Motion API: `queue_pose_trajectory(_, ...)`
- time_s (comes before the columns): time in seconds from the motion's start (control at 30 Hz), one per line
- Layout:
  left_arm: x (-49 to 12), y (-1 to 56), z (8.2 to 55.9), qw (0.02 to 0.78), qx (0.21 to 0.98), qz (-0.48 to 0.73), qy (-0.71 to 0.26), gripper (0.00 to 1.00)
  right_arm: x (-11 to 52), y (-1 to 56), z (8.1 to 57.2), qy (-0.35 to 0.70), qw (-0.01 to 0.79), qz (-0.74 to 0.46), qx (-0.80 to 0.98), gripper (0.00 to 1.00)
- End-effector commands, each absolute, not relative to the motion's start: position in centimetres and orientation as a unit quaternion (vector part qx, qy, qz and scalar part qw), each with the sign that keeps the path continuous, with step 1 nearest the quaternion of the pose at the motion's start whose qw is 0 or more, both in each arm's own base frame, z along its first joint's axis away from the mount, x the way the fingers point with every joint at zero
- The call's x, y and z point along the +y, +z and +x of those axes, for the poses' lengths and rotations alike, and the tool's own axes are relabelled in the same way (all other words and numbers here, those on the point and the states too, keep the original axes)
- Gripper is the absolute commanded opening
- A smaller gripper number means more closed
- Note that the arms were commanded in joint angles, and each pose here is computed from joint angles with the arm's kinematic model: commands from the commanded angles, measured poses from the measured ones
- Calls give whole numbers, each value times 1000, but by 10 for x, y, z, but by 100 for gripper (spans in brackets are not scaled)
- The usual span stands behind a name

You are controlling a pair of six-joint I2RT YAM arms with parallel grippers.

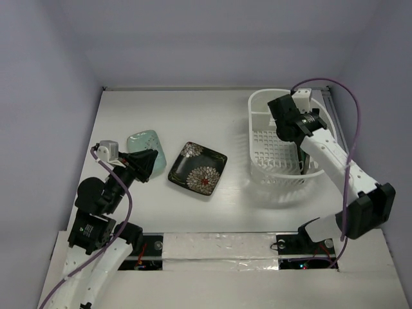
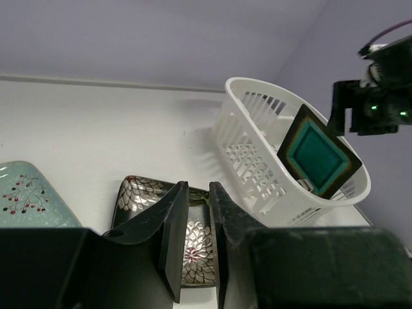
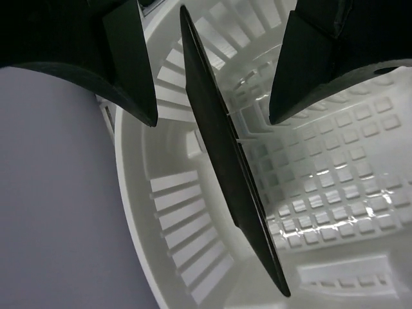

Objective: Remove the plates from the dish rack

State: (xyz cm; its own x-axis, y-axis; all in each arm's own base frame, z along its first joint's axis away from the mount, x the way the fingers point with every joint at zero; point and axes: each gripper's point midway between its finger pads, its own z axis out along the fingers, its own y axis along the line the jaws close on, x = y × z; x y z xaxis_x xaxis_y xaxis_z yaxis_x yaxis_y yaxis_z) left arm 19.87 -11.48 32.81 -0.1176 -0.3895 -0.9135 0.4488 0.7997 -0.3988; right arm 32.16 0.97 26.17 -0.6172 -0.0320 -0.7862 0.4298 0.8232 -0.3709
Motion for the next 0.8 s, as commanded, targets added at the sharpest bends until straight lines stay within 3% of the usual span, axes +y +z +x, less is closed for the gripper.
queue_pose_trajectory(0.0, -113, 346, 192, 685, 653, 24, -322, 17, -7, 252, 323, -300, 380, 90, 870, 75)
queue_pose_trajectory(0.13, -115, 349, 187, 686, 648, 30, -329, 19, -10, 245, 328, -307, 366, 82, 875, 64)
queue_pose_trajectory(0.27, -116, 353, 184, 689, 642, 32, -334, 20, -9, 230, 330, -317, 340, 69, 883, 59)
queue_pose_trajectory(0.33, -116, 354, 182, 690, 640, 34, -337, 21, -3, 217, 333, -308, 323, 59, 893, 51)
queue_pose_trajectory(0.53, -117, 356, 177, 691, 635, 37, -343, 21, 0, 200, 334, -310, 296, 43, 903, 50)
queue_pose_trajectory(0.67, -117, 358, 174, 692, 632, 39, -346, 21, -5, 201, 331, -331, 286, 43, 898, 28)
queue_pose_trajectory(0.7, -117, 358, 175, 693, 632, 38, -346, 21, -10, 205, 331, -348, 287, 44, 892, 17)
queue_pose_trajectory(0.77, -117, 358, 174, 693, 631, 38, -346, 21, -15, 209, 330, -363, 285, 44, 886, 12)
